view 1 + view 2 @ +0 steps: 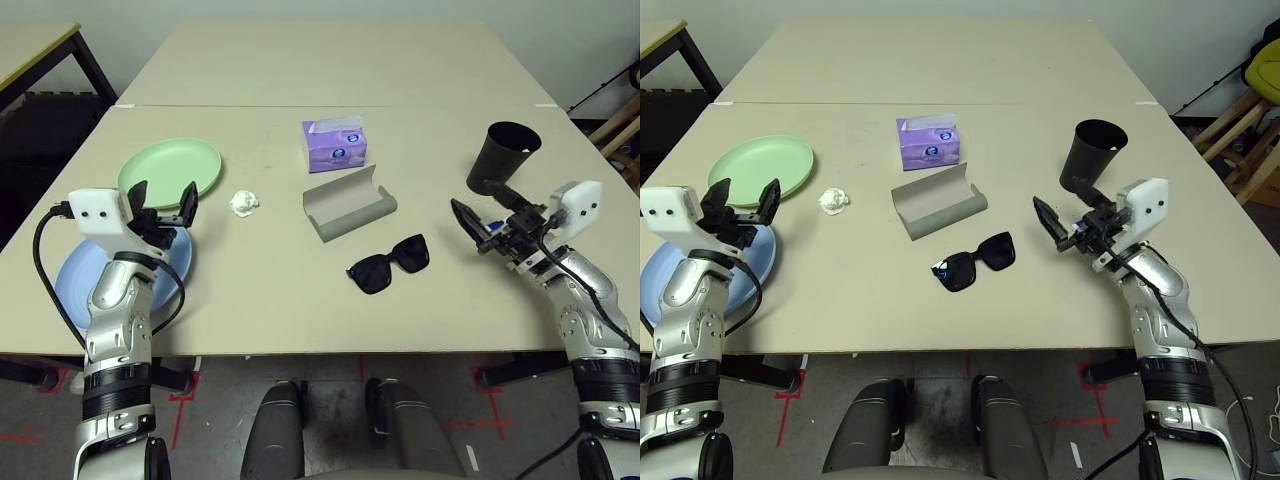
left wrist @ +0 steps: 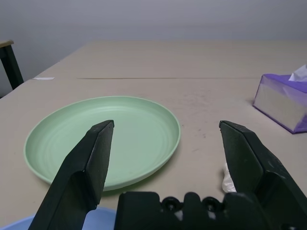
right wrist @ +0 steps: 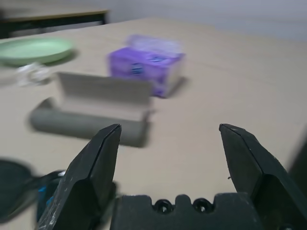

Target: Organize and tidy the items on the table.

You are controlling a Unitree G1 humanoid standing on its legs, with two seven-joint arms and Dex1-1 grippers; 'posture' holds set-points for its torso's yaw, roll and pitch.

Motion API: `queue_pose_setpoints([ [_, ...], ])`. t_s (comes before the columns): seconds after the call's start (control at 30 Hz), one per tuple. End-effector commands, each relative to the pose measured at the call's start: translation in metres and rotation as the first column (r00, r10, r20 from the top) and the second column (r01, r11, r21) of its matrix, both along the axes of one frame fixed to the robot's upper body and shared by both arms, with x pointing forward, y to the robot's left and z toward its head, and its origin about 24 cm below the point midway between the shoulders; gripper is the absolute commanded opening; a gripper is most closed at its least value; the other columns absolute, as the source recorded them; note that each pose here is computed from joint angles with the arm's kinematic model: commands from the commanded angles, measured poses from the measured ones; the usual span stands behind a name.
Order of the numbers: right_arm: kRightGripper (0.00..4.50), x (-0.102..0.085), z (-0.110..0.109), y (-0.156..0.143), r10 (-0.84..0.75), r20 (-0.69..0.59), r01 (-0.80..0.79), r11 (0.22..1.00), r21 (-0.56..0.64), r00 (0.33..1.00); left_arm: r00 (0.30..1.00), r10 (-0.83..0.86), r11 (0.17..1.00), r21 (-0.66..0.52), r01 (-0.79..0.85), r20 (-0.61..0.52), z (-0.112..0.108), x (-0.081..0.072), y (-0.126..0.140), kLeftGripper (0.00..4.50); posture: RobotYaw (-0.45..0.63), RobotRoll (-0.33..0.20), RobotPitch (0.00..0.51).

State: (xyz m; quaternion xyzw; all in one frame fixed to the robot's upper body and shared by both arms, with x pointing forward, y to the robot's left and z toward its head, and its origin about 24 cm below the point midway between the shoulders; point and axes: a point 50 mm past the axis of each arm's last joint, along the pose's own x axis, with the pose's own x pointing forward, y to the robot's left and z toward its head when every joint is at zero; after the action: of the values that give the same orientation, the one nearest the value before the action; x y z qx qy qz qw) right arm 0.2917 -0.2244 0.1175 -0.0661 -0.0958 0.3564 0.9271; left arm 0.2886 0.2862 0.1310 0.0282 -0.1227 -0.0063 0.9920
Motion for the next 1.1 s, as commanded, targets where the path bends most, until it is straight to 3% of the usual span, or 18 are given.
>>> queue_pose_setpoints([
  [0.03,4.48,0.0,0.01,0.014,0.167,0.041,-0.163,0.983,-0.082,0.985,1.0,-0.021,1.0,0.016,0.021,0.009,0.006,-0.001,-0.002,4.5,0.16,0.0,0.147],
  [0.23,4.48,-0.006,0.016,0.028,0.367,0.061,-0.345,0.912,-0.223,0.928,1.0,-0.018,0.999,0.026,0.018,0.0,0.006,-0.007,-0.001,4.5,0.18,0.0,0.158],
  [0.47,4.48,-0.011,0.017,0.028,0.453,0.073,-0.415,0.861,-0.293,0.888,1.0,-0.012,0.999,0.033,0.012,-0.008,0.005,-0.013,0.001,4.5,0.2,0.0,0.167],
  [0.73,4.48,-0.019,0.013,0.025,0.524,-0.002,-0.503,0.817,-0.282,0.852,1.0,-0.014,0.999,0.037,0.015,-0.016,0.004,-0.016,0.001,4.5,0.21,0.0,0.164],
  [1.1,4.48,-0.025,0.008,0.026,0.499,-0.06,-0.5,0.842,-0.202,0.864,0.998,-0.049,0.997,0.052,0.05,-0.028,0.007,-0.012,0.001,4.5,0.2,0.0,0.168],
])
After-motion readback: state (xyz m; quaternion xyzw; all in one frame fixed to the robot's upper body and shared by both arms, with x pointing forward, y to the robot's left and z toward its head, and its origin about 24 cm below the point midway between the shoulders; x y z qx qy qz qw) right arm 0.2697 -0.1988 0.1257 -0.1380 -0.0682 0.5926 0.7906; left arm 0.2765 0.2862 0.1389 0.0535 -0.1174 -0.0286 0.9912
